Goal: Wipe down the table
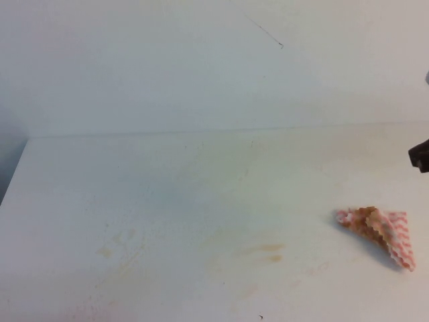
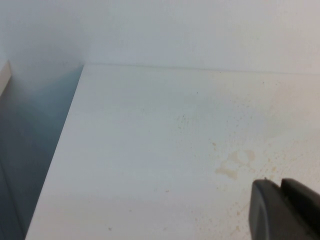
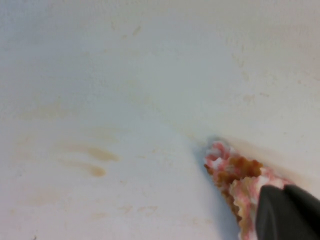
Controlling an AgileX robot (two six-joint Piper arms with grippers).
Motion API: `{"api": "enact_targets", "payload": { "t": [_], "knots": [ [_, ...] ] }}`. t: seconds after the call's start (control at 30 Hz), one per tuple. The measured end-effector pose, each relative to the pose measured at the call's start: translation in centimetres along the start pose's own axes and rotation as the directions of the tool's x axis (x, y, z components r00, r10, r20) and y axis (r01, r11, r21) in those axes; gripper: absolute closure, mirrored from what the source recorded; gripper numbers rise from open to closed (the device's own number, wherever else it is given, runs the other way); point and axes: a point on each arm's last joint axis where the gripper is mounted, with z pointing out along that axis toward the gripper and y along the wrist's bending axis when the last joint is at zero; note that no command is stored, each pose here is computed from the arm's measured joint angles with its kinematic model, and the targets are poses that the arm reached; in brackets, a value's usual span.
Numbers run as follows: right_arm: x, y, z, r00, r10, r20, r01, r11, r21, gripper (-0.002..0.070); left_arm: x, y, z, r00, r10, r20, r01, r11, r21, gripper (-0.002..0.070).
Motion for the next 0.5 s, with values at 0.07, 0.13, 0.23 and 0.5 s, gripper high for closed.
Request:
{"api": "enact_targets", "payload": {
  "t": [0.07,0.13,0.23,0.5],
  "knots": [
    [0.5,0.7,-1.6,0.999,-0.019,0.046,0.019,1.000,-0.003,0.0672,0.0,0.0,0.0,1.000,0.000,0.000,0.000,1.000,0.000,0.0675],
    [1.5,1.6,-3.3,0.993,-0.038,0.109,0.037,0.999,0.006,0.0673,0.0,0.0,0.0,1.000,0.000,0.000,0.000,1.000,0.000,0.0675],
    [3.8,2.6,-5.4,0.976,-0.047,0.213,0.038,0.998,0.044,0.0674,0.0,0.0,0.0,1.000,0.000,0.000,0.000,1.000,0.000,0.0675],
    [11.9,4.0,-6.7,0.925,-0.025,0.379,-0.025,0.992,0.125,0.0675,0.0,0.0,0.0,1.000,0.000,0.000,0.000,1.000,0.000,0.0675]
  ]
}}
